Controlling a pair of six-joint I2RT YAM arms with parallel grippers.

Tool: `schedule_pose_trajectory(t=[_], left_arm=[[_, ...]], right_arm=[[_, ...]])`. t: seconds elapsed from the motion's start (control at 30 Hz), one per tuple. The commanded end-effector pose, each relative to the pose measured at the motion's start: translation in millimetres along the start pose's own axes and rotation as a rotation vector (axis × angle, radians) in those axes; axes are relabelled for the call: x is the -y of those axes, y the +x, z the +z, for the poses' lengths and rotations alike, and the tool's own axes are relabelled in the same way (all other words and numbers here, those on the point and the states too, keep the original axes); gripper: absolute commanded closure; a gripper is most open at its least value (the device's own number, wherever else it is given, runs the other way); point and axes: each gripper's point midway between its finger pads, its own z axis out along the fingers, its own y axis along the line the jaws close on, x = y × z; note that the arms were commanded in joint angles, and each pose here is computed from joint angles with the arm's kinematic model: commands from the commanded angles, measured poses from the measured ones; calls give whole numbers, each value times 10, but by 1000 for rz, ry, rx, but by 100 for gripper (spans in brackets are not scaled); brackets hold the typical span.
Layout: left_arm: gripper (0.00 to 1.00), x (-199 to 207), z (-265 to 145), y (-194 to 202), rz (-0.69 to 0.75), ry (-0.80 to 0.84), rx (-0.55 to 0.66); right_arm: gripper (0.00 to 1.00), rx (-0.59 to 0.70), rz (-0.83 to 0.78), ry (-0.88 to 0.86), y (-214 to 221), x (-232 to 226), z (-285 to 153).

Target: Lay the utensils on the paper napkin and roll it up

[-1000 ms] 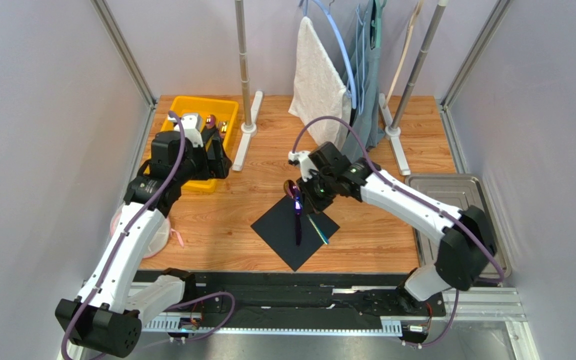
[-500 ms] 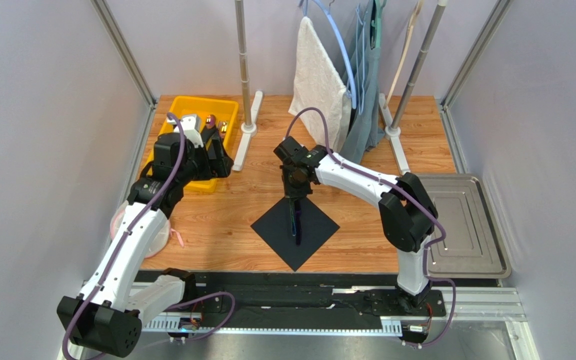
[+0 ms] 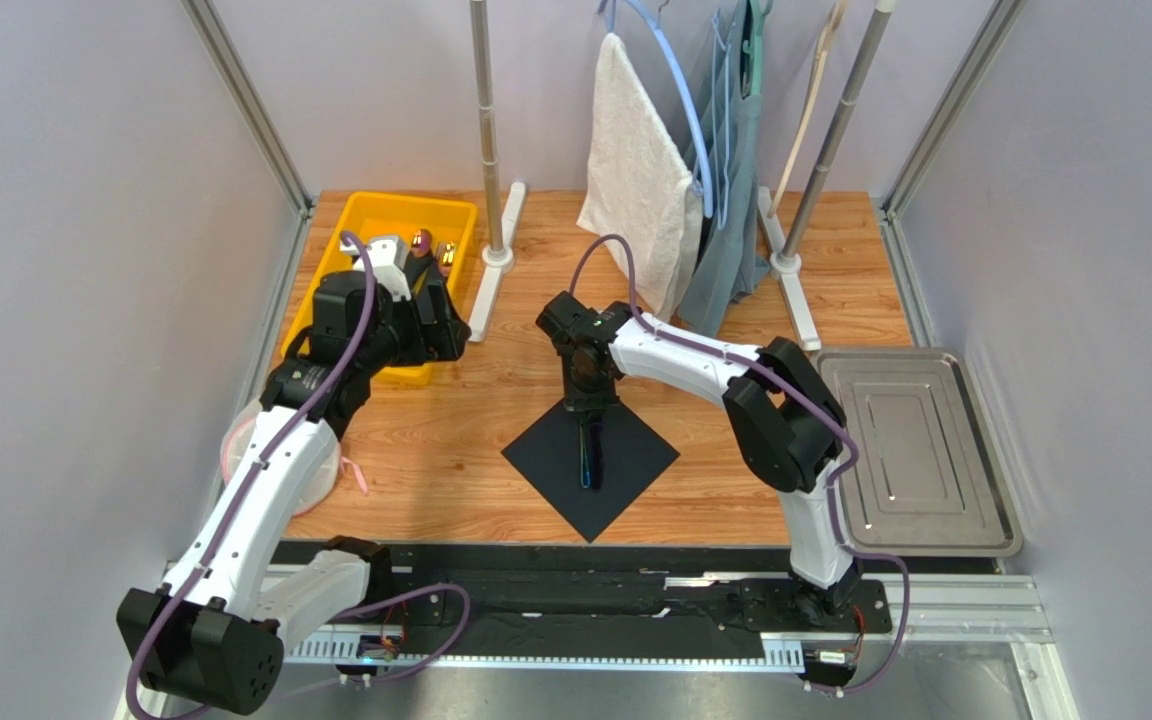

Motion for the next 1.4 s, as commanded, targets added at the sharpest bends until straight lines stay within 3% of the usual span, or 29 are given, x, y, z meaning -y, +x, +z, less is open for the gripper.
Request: schedule_pose_trajectory(t=[0.0, 0.23, 0.63, 0.83, 1.03, 1.1, 1.2, 1.3, 1.37], left_arm=[[1, 66, -23, -105, -4, 34, 42], [1, 68, 9, -94, 2, 38, 36], [1, 71, 25, -77, 6, 42, 30], [1, 132, 13, -73, 37, 81, 16], [1, 373, -157, 37, 241, 261, -89], [1, 453, -252, 85, 370, 350, -69], [1, 751, -559, 298, 569, 616, 9], [3, 982, -811, 693, 755, 833, 55], [7, 998, -833, 985, 908, 875, 41]], right_arm=[[100, 41, 37, 4, -179, -39, -32], [99, 12, 62, 23, -140, 51, 57], [82, -11, 86, 37, -102, 117, 116], [79, 5, 58, -12, -162, 32, -21], [76, 78, -84, -184, -341, -220, -594], [76, 122, -124, -243, -405, -212, -837], [75, 154, -204, -340, -361, -109, -1030], [74, 120, -266, -476, -135, 7, -1088], [65, 92, -337, -568, 103, 63, -1132]])
